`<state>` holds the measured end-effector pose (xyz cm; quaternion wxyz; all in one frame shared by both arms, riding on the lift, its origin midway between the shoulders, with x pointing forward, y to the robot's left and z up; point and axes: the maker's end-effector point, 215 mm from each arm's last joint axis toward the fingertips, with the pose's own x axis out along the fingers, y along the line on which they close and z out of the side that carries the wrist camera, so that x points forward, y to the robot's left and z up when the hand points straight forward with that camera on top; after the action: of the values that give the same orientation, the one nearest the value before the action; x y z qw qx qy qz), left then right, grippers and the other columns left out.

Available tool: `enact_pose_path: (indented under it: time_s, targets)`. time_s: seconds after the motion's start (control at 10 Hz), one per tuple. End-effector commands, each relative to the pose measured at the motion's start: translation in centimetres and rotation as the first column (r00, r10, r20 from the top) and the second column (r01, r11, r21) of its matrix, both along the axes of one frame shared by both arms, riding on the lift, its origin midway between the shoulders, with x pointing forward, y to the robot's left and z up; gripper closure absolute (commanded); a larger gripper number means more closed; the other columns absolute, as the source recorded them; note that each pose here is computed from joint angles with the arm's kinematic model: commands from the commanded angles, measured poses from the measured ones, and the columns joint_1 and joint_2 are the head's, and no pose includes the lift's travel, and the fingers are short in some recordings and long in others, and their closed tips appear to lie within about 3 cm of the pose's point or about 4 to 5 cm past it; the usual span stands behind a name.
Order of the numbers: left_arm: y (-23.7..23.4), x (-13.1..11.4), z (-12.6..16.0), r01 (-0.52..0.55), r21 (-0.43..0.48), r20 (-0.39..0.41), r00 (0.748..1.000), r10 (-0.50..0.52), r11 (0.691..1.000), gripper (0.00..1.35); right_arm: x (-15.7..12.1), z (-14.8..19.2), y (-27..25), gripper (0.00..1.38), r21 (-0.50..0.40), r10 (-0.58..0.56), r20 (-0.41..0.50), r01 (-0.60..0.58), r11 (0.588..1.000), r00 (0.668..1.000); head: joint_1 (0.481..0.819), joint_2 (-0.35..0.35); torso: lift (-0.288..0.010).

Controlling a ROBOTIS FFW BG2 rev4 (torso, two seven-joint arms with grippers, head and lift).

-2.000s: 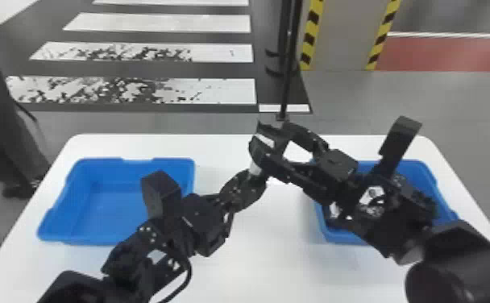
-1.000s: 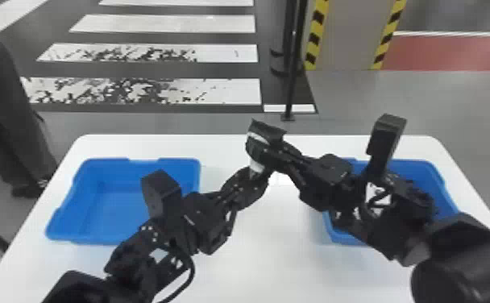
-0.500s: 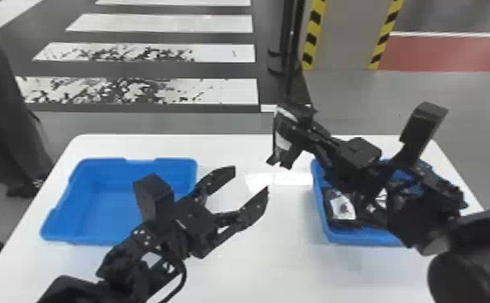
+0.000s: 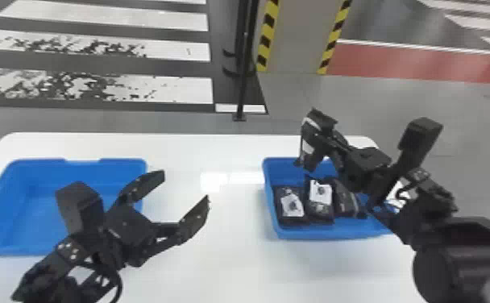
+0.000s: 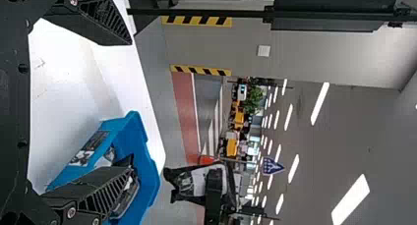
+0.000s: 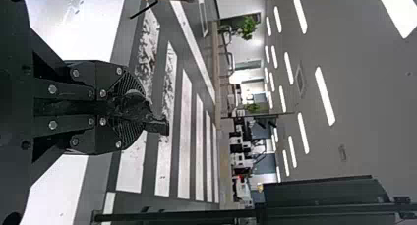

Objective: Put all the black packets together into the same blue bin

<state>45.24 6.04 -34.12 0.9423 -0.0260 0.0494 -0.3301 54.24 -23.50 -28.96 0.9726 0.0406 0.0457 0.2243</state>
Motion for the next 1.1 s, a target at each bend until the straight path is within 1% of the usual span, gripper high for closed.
enact_pose_path:
  time_s: [0.0, 0.1, 0.2, 0.3, 0.4, 0.5, 0.6, 0.7, 0.8, 0.9, 1.0]
  targets:
    - [0.7, 0.0, -0.1, -0.018, -0.007, -0.001, 1.000, 0.018, 1.000, 0.13, -0.5, -2.6, -1.6, 1.17, -0.050, -0.030, -0.051, 0.027, 0.998, 0.998, 0.695, -0.191, -0.110]
    - [0.8, -0.1, 0.0, -0.022, -0.009, 0.004, 1.000, 0.023, 1.000, 0.13, -0.8, -3.9, -3.3, 1.17, -0.091, -0.064, -0.076, 0.057, 0.994, 0.995, 0.695, -0.197, -0.110]
    - [0.9, 0.0, 0.1, -0.024, -0.009, 0.006, 1.000, 0.024, 1.000, 0.13, -1.4, -4.4, -5.4, 1.17, -0.122, -0.113, -0.079, 0.103, 0.987, 0.990, 0.695, -0.209, -0.110]
    - [1.0, 0.0, 0.1, -0.028, -0.014, 0.006, 1.000, 0.028, 1.000, 0.13, -2.4, -4.0, -8.3, 1.17, -0.164, -0.194, -0.061, 0.182, 0.970, 0.979, 0.695, -0.228, -0.110]
    - [1.2, 0.0, 0.0, -0.032, -0.014, 0.004, 0.999, 0.032, 0.999, 0.13, -2.6, -4.2, -10.9, 1.17, -0.194, -0.253, -0.058, 0.238, 0.952, 0.966, 0.695, -0.258, -0.110]
    - [1.5, 0.0, -0.1, -0.040, -0.014, 0.004, 0.999, 0.040, 0.999, 0.13, -2.1, -6.0, -12.1, 1.03, -0.195, -0.258, -0.093, 0.236, 0.952, 0.962, 0.695, -0.276, -0.110]
    - [1.6, 0.1, 0.0, -0.047, -0.015, 0.006, 0.999, 0.047, 0.999, 0.13, -1.4, -7.3, -12.4, 0.62, -0.190, -0.227, -0.124, 0.201, 0.961, 0.966, 0.695, -0.300, -0.110]
    - [2.1, 0.2, 0.1, -0.061, -0.012, 0.015, 0.998, 0.062, 0.998, 0.13, -1.3, -6.6, -12.1, 0.25, -0.187, -0.217, -0.099, 0.196, 0.962, 0.971, 0.695, -0.304, -0.110]
    - [2.8, 0.2, 0.7, -0.095, -0.019, 0.043, 0.994, 0.095, 0.995, 0.13, -2.0, -5.4, -11.1, 0.08, -0.166, -0.198, -0.067, 0.185, 0.969, 0.978, 0.695, -0.304, -0.110]
    - [4.0, 0.1, 0.3, -0.137, -0.064, 0.012, 0.990, 0.138, 0.988, 0.13, -3.1, -4.0, -9.7, 0.11, -0.148, -0.180, -0.039, 0.172, 0.974, 0.983, 0.695, -0.295, -0.110]
    - [6.0, 0.0, 0.3, -0.205, -0.097, 0.009, 0.978, 0.206, 0.974, 0.13, -4.8, -2.8, -8.2, 0.12, -0.136, -0.155, -0.003, 0.153, 0.979, 0.988, 0.695, -0.275, -0.110]
